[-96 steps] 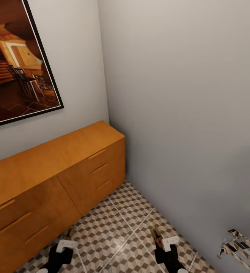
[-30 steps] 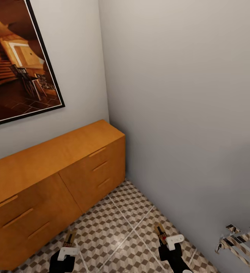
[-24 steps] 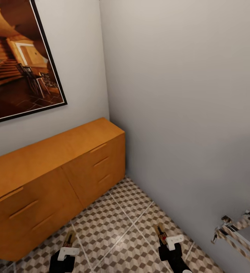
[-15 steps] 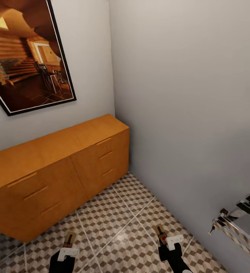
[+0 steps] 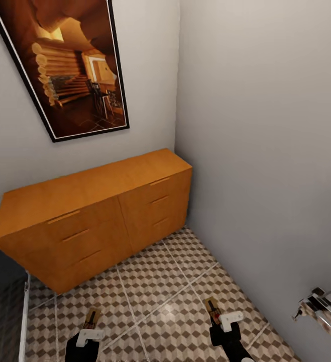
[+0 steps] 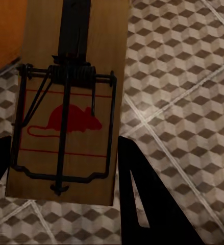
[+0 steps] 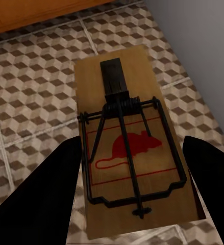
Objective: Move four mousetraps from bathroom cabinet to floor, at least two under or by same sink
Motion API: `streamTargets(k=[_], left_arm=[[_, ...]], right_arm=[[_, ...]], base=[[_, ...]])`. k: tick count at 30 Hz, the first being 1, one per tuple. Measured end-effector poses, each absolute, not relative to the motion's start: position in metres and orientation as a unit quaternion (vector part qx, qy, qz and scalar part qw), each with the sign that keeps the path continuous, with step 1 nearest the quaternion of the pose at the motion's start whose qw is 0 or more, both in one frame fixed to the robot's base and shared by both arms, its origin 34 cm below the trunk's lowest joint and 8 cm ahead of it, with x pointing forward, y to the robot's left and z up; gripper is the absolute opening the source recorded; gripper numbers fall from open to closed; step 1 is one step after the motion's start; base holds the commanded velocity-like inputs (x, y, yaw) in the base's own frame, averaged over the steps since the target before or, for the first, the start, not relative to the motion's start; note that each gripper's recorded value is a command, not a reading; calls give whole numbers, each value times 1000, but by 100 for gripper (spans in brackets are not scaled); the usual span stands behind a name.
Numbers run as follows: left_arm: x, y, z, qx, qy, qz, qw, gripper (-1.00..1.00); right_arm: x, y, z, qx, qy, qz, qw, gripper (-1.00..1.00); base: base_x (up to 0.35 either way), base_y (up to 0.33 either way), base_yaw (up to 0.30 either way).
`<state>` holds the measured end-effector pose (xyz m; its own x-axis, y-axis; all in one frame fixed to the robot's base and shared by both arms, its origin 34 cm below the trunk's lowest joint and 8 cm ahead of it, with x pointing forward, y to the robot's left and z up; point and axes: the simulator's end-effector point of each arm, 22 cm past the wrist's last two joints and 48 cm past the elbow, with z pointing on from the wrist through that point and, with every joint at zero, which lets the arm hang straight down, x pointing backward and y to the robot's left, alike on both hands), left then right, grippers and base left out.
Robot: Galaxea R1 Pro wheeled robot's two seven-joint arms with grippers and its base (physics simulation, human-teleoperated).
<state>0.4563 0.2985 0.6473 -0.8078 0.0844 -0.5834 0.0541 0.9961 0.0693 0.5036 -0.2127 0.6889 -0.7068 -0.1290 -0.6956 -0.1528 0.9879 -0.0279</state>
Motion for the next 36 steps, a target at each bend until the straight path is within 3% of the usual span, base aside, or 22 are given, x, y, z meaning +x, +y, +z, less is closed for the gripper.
streamTargets(k=[18,36], left_arm=[[457,299,649,36,950,25,310,-100],[462,299,653,37,948,25,316,-100]], right_arm=[[506,-213,691,-76,922,15,378,-100],[510,-211,697,-76,920,16,385,-100]], base=[[-306,-115,265],[-48,-31,247]])
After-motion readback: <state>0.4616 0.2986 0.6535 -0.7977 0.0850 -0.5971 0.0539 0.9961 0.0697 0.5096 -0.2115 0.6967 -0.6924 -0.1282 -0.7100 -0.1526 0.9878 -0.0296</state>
